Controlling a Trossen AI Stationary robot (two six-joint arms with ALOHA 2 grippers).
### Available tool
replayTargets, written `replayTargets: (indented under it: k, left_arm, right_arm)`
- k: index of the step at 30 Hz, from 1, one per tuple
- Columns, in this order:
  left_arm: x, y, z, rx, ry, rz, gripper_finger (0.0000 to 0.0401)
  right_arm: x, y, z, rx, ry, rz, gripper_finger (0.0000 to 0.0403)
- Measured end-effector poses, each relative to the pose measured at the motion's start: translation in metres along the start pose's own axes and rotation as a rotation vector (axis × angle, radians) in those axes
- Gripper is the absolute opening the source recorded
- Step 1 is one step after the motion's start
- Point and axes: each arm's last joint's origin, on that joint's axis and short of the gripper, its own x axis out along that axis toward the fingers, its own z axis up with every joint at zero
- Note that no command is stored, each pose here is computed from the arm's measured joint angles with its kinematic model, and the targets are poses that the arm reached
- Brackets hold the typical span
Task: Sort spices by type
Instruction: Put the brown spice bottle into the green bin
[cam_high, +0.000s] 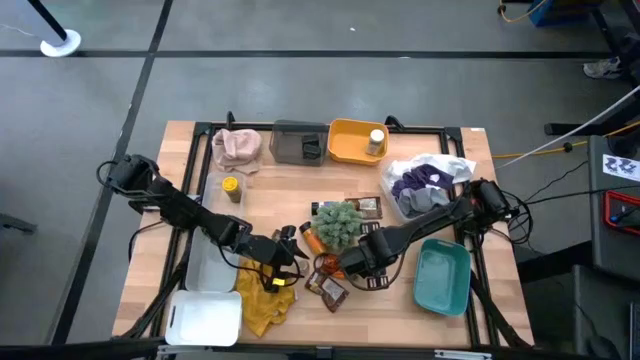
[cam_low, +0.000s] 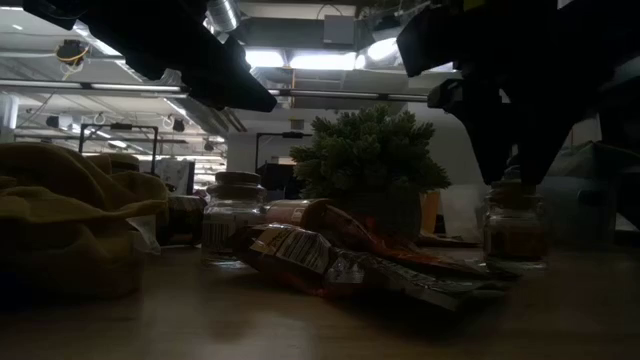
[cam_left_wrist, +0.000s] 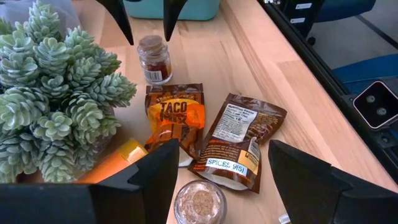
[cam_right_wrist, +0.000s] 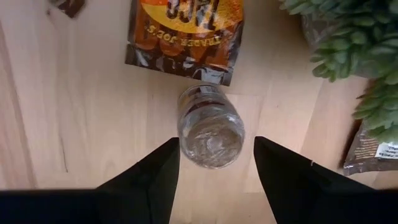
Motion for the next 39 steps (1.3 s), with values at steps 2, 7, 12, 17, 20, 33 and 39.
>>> replayTargets:
  k: [2,7,12,17,20,33,39]
  left_arm:
    - [0.000,0.000,0.000,0.000,0.000,0.000,0.0232]
    - [0.000,0.000,0.000,0.000,0.000,0.000,0.0232]
    - [0.000,0.000,0.000,-0.004,0.000,0.000,0.0232]
    - [0.000,0.000,0.000,-0.004,0.000,0.000,0.0232]
    - [0.000,0.000,0.000,-0.004,0.000,0.000,0.0232]
    - [0.000,0.000,0.000,-0.004,-0.001,0.000,0.0232]
    - [0.000,0.000,0.000,-0.019,-0.001,0.000,0.0232]
  right_arm:
    - [0.000,-0.001,0.001,0.005,0.000,0.012,0.0207]
    - [0.000,-0.001,0.002,0.006,-0.011,0.024,0.0207]
    - [0.000,0.000,0.002,0.006,-0.011,0.043,0.0207]
    - [0.000,0.000,0.002,0.006,-0.011,0.042,0.0207]
    - [0.007,0.000,0.002,0.008,-0.020,0.045,0.0207]
    - [0.020,0.000,-0.001,0.009,-0.032,0.048,0.0200]
    - [0.019,0.000,-0.002,0.008,-0.022,0.048,0.0174]
